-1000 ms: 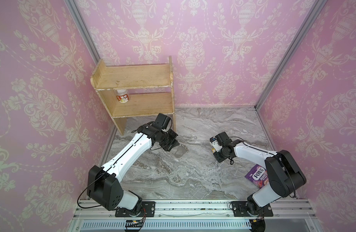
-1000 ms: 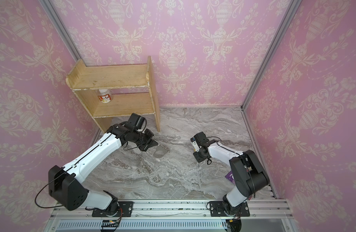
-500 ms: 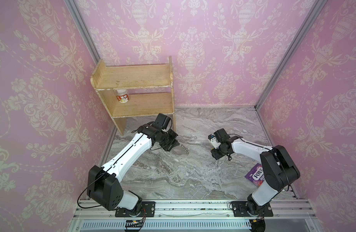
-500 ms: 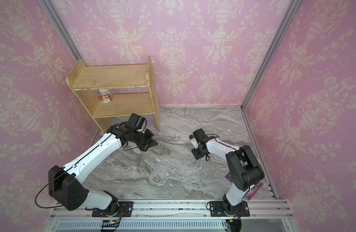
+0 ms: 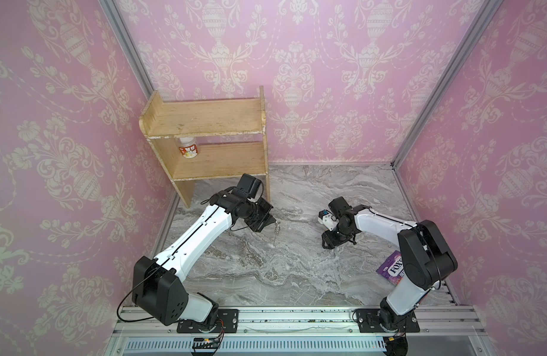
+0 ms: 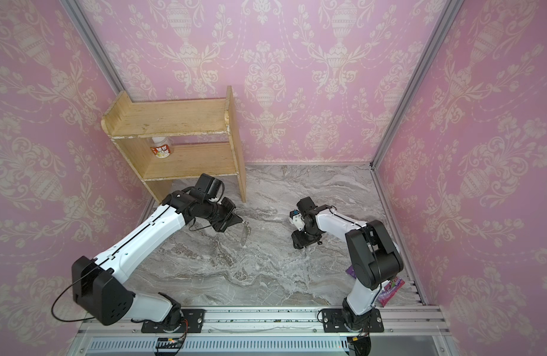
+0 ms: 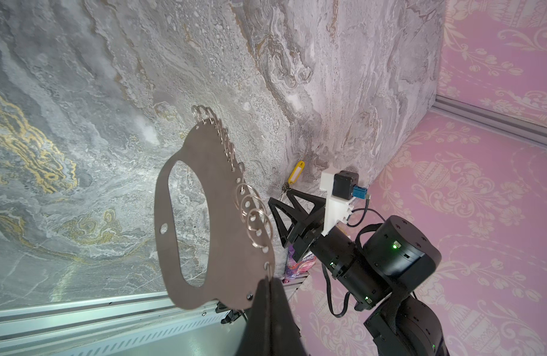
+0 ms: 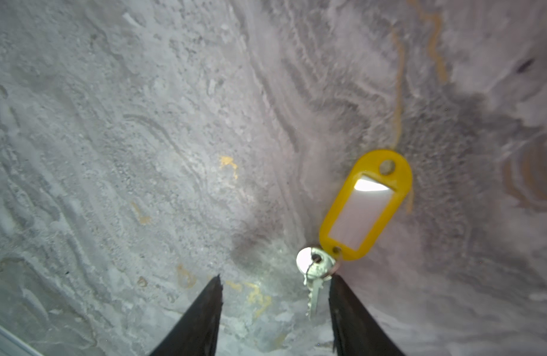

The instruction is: Put the keys on the keyring

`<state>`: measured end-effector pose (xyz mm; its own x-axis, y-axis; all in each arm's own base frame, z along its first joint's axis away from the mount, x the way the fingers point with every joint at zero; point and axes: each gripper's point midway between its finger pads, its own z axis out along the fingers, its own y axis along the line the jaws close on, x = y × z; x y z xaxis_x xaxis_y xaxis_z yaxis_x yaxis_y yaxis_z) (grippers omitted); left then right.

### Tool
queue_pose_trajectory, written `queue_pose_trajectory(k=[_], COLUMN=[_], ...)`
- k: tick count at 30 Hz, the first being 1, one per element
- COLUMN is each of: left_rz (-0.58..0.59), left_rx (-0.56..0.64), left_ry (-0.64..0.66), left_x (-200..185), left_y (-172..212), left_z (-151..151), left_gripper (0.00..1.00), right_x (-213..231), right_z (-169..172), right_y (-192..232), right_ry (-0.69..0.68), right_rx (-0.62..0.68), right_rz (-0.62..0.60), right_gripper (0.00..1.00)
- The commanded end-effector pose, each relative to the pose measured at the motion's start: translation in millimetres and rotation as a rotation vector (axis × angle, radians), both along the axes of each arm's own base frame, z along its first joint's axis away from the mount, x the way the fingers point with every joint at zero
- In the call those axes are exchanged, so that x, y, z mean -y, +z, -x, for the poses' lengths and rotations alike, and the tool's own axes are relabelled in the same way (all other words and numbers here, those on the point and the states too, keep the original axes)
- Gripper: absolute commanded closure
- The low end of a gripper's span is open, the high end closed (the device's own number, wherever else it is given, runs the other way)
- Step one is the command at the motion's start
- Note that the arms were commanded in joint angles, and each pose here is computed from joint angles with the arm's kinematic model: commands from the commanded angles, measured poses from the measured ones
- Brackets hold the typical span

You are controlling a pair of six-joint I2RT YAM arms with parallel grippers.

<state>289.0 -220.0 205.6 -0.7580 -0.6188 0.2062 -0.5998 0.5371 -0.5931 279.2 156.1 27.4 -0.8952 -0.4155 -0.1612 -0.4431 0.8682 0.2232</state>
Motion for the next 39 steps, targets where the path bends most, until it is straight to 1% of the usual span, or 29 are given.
queue_pose_trajectory(k=[1, 9, 13, 16, 17, 18, 20, 23, 27, 31, 34, 39], left_rz=[0.006, 0.005, 0.006, 0.005, 0.004, 0.006, 0.009, 0.009, 0.010, 0.007, 0.008, 0.005], left_rx=[0.004, 0.007, 0.014, 0.015, 0.014, 0.015, 0.015, 0.019, 0.023, 0.028, 0.027, 0.034], left_ry=[0.017, 0.020, 0.021, 0.021, 0.021, 0.020, 0.020, 0.022, 0.026, 0.031, 0.033, 0.038], left_x=[-5.4, -6.5, -7.8, -8.5, -8.6, -8.2, -7.5, -7.9, -9.0, -10.8, -11.4, -13.6], left_y=[5.9, 6.4, 9.2, 9.2, 8.2, 8.0, 7.4, 7.9, 10.1, 10.6, 10.4, 13.4], left_z=[3.7, 4.1, 6.0, 7.1, 7.1, 6.8, 6.3, 5.6, 6.6, 7.4, 8.0, 10.2], left_gripper=[1.00, 1.00, 1.00, 1.00, 1.00, 1.00, 1.00, 1.00, 1.00, 1.00, 1.00, 1.00], right_x=[-17.3, -30.8, -12.8, 3.5, 8.9, 13.6, 17.6, 15.7, 3.9, -0.6, -6.4, -17.2], right_z=[8.9, 7.5, 7.8, 11.0, 11.6, 10.9, 7.3, -3.5, -8.9, -12.1, -12.2, -3.0], right_y=[15.8, 18.2, 32.7, 33.1, 30.5, 28.0, 23.0, 19.1, 13.9, 5.1, -1.1, -6.5], right_ry=[-0.004, 0.031, -0.030, -0.100, -0.124, -0.144, -0.177, -0.218, -0.232, -0.252, -0.262, -0.272], right_rx=[-0.042, -0.031, 0.034, 0.021, 0.013, 0.013, 0.009, 0.017, -0.017, -0.021, -0.047, -0.088], right_rz=[-0.075, -0.062, -0.017, -0.002, 0.010, 0.024, 0.030, -0.007, -0.071, -0.093, -0.118, -0.160], right_gripper=[0.41, 0.39, 0.37, 0.34, 0.26, 0.12, 0.02, 0.01, 0.01, 0.01, 0.02, 0.03])
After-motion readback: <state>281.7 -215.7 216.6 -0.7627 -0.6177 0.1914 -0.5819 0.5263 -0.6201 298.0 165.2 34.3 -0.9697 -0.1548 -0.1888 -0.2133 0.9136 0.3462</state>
